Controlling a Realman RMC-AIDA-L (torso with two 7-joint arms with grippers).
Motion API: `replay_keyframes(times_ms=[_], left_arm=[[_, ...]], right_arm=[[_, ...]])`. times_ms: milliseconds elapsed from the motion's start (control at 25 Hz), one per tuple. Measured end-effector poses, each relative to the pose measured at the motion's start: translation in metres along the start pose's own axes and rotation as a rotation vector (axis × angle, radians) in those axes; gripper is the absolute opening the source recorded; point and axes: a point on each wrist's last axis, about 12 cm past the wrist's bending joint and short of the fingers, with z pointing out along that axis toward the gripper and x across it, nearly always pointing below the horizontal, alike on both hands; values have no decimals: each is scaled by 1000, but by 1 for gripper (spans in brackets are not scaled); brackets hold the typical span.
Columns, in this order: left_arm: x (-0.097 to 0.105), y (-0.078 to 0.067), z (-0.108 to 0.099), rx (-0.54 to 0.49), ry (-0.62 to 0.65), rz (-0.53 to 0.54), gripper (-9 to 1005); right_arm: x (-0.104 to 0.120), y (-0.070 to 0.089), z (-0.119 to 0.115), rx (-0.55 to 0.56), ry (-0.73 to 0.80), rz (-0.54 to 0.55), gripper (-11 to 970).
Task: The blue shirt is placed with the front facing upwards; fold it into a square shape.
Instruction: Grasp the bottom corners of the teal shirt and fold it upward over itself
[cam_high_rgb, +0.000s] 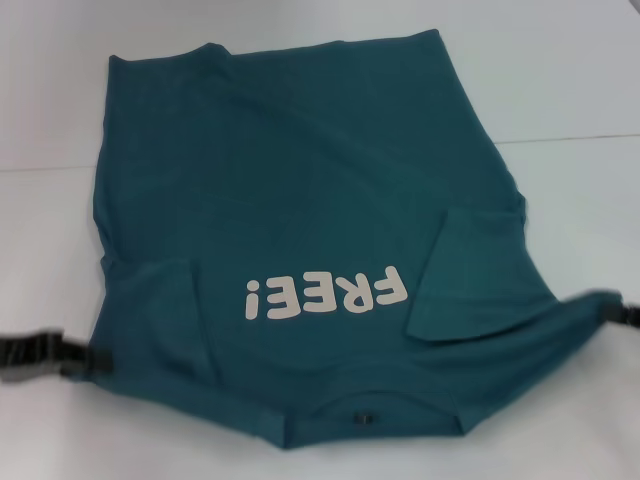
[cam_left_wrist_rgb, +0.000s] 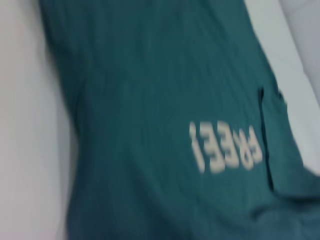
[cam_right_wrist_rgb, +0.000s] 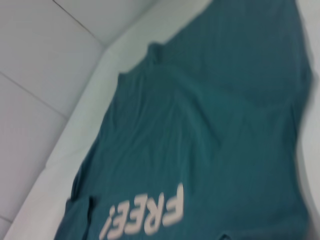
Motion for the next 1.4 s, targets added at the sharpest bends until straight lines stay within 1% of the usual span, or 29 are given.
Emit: replay_keyframes(times_ms=[120, 280, 560, 600, 640, 800, 1000, 1120, 1400], left_arm=[[-17, -4, 7, -6, -51, 22, 27], [-39, -10, 15, -18, -127, 52, 27], [-71, -16, 17, -41, -295, 75, 27], [-75, -17, 17, -43, -317, 75, 27], [-78, -17, 17, -44, -336, 76, 27], [-88, -20, 19, -37, -408, 81, 27], [-100, -27, 30, -32, -455, 95, 27], [-109, -35, 38, -29, -485, 105, 26], [-120, -42, 46, -41, -549, 100, 26]], right_arm=[[-13, 6, 17, -6, -31, -36, 81], [-30, 11, 40, 24, -71, -88, 86], [-66, 21, 75, 84, -199, -180, 95], [-74, 23, 82, 104, -232, -195, 97], [-74, 23, 82, 104, -232, -195, 98], [-88, 28, 97, 139, -283, -234, 103], [-99, 36, 118, 181, -298, -283, 110], [-106, 41, 128, 210, -309, -304, 114], [-122, 49, 139, 262, -335, -332, 123]])
